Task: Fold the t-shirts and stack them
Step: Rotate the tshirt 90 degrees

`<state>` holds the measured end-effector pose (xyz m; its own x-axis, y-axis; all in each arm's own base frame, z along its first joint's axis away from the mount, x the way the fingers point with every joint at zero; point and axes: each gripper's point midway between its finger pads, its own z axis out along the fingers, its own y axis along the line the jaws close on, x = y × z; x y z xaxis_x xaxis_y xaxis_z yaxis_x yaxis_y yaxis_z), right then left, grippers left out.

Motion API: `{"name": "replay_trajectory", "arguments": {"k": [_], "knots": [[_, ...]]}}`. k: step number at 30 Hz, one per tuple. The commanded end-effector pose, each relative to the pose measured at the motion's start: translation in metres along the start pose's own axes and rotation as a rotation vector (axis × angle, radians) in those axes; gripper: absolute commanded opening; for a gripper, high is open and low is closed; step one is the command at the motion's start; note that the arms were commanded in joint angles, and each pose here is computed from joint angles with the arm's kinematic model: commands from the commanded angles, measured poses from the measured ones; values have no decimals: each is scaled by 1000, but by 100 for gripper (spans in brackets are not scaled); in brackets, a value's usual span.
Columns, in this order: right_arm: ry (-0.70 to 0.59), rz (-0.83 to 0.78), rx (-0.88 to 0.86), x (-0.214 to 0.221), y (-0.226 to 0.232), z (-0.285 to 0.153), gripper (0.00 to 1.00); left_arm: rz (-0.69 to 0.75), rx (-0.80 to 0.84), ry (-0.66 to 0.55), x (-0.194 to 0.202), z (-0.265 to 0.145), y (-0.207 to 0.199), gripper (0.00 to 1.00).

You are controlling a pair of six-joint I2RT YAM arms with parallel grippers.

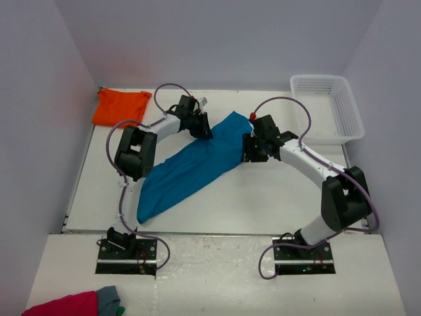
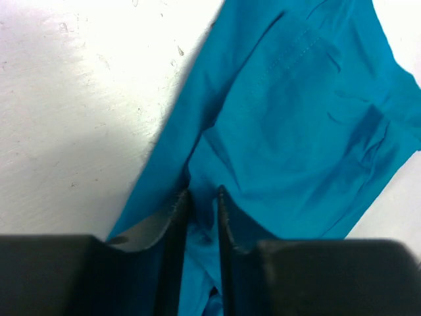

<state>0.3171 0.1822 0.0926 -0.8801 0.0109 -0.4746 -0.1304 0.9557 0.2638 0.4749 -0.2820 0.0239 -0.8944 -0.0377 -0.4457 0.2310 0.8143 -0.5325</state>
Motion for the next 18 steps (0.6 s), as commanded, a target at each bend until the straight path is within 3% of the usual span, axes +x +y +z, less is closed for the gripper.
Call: {"name": "replay_trajectory", "arguments": {"k": [1, 4, 6, 13, 18], "knots": [[-40, -8, -10, -18, 6, -4, 47, 18, 18, -40, -8, 3, -8, 28], [-42, -7, -16, -20, 7, -3, 47, 43, 62, -98, -23, -14, -27, 44], [-40, -6, -14, -19, 6, -2, 47, 56, 71, -139, -35, -25, -36, 48], [-58, 13, -13, -21, 7, -9, 47, 121, 119, -267, -72, -85, -85, 52], [-66, 32, -25, -20, 10, -13, 46, 135, 199, -206, -69, -92, -104, 51]]}}
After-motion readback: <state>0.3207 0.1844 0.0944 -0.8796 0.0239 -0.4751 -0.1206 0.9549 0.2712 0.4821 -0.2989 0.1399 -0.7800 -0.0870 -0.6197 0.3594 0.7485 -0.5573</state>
